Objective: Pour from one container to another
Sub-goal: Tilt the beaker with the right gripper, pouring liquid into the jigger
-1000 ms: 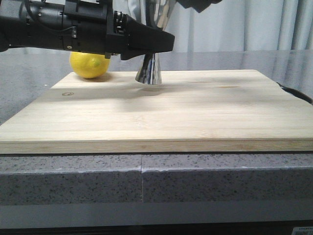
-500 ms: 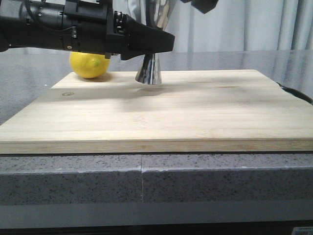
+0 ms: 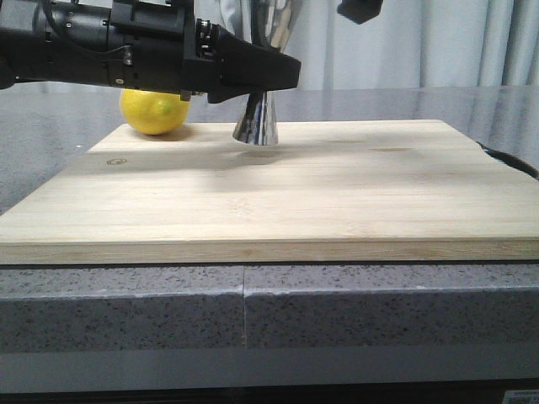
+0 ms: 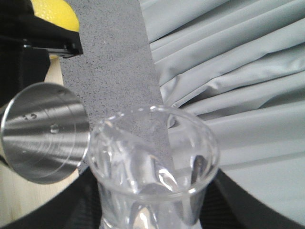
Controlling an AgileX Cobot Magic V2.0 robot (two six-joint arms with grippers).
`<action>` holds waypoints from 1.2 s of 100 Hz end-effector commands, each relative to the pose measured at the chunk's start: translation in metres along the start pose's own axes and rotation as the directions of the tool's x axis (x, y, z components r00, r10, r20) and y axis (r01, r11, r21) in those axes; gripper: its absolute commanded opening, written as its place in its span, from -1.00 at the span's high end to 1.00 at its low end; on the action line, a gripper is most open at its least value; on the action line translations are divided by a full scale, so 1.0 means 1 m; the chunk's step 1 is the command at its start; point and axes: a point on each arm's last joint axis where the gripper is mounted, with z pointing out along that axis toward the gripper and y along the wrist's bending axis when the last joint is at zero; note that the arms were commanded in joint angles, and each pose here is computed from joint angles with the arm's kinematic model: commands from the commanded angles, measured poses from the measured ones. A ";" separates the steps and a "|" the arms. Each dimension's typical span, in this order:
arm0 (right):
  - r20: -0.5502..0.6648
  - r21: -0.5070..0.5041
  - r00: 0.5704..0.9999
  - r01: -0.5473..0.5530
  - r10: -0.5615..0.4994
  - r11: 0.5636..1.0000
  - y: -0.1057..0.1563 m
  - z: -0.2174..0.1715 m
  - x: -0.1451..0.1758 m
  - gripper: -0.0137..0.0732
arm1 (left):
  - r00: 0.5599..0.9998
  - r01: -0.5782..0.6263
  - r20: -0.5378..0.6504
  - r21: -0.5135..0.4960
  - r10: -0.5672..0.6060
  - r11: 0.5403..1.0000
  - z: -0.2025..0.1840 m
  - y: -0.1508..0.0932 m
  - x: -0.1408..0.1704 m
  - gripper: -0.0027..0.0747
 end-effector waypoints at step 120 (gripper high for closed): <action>0.063 0.089 0.980 0.181 -0.187 0.979 -0.022 -0.015 -0.014 0.04 | 0.985 -0.033 0.168 0.039 0.026 0.999 -0.003 -0.007 -0.038 0.78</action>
